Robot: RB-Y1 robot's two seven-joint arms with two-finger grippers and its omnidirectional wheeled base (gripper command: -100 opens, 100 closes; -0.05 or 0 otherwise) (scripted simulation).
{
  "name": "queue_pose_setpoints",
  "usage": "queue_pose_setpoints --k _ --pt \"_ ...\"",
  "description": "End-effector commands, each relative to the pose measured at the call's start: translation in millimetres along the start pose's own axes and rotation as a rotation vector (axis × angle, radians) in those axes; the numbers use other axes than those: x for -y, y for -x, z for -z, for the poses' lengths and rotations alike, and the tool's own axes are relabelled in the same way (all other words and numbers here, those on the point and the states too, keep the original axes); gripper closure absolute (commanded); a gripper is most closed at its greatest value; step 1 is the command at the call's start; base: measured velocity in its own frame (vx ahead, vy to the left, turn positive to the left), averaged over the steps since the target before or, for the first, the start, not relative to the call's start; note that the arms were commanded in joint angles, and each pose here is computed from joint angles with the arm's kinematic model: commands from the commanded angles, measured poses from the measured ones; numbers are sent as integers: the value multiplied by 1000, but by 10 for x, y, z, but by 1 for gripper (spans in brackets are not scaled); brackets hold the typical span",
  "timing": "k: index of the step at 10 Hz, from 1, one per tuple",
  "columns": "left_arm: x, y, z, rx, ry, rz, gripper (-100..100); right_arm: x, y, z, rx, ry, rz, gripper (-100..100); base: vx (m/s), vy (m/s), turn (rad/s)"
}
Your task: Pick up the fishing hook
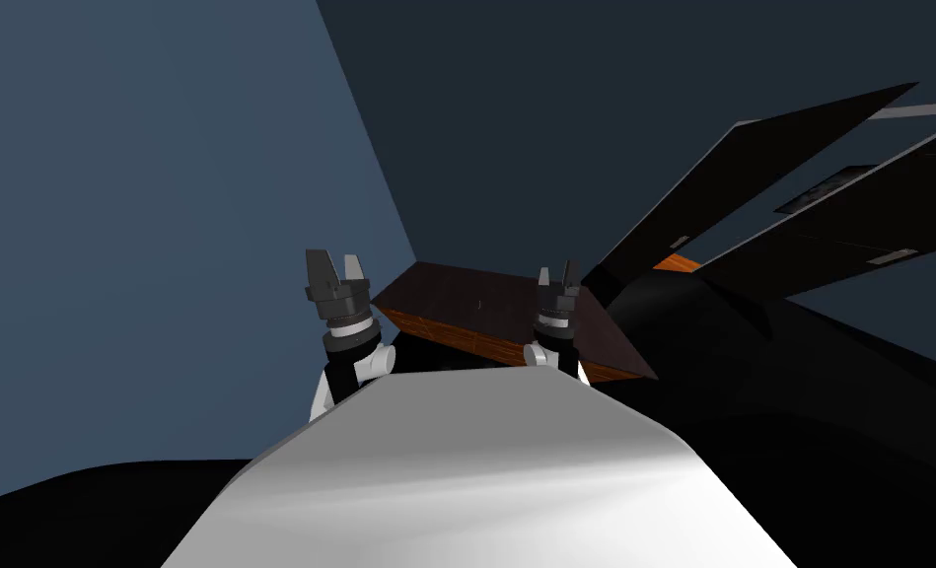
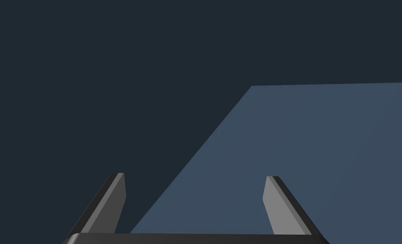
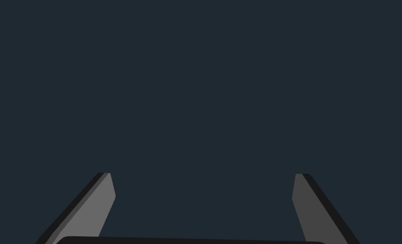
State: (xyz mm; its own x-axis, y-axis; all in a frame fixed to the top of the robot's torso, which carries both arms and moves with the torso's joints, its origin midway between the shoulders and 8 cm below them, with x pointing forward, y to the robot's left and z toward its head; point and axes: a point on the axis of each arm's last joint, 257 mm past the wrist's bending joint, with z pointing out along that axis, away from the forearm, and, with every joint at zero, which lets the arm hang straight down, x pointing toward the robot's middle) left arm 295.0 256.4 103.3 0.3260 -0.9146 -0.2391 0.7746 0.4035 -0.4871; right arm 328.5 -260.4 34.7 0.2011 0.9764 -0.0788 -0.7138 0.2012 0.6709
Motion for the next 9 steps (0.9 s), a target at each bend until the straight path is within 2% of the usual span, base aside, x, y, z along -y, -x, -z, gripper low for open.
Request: queue_pose_setpoints --k 1,4,8,9 --pt "0 0 0 0 0 0 0 125 -88 33 -47 -23 18 -100 -33 9 115" --pt "0 0 0 0 0 0 0 425 -249 123 -128 -81 55 -100 -91 11 123" --pt "0 0 0 0 0 0 0 965 -486 322 -257 -184 125 -100 -90 37 158" --pt "0 0 0 0 0 0 0 1029 -486 362 -259 -199 127 -100 -61 30 72"
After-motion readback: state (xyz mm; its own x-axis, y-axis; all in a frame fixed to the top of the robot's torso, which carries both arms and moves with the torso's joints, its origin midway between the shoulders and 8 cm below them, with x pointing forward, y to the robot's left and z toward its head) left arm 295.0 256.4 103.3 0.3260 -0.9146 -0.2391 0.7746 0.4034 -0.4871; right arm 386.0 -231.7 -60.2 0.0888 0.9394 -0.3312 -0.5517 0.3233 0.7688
